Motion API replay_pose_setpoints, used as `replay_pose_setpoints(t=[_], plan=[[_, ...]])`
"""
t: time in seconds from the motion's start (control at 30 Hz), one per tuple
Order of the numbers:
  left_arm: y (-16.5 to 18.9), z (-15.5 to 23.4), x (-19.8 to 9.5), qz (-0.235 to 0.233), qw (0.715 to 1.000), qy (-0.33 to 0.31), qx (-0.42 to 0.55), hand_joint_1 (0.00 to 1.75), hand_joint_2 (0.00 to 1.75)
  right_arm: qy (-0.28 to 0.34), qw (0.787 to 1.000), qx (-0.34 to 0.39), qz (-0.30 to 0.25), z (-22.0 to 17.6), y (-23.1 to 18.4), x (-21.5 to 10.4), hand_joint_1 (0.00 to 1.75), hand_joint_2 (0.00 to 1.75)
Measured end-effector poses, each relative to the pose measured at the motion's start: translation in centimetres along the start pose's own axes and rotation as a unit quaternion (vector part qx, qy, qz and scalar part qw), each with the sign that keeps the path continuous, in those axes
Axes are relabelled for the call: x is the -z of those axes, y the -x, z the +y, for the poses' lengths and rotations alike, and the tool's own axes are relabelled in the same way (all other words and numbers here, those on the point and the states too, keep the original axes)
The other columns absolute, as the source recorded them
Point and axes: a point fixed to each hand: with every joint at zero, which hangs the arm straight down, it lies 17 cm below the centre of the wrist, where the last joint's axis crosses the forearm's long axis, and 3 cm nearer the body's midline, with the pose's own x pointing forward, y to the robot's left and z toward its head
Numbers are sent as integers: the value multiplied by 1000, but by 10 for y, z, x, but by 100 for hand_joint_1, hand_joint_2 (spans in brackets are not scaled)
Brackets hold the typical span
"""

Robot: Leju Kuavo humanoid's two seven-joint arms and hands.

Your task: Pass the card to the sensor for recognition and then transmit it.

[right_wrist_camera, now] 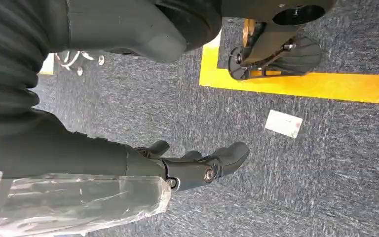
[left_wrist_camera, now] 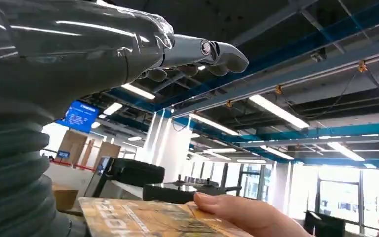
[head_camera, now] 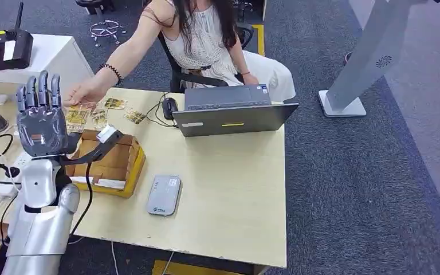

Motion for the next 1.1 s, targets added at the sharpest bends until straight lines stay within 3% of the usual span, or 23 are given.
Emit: replay_pose_setpoints(t=[0.27, 0.3, 0.33, 1.1], plan=[[-10, -6, -2, -11, 1000, 9, -1, 0, 175, 0, 1000, -1, 0, 0, 0, 0, 0, 175], [-11, -6, -2, -11, 1000, 9, -1, 56, 175, 0, 1000, -2, 0, 0, 0, 0, 0, 175], [-11, -6, -2, -12, 1000, 9, -1, 175, 175, 0, 1000, -2, -1, 0, 0, 0, 0, 175], [-17, -22, -15, -17, 999, 34, -13, 175, 175, -2, 1000, -6, -9, 1, -2, 0, 0, 175]])
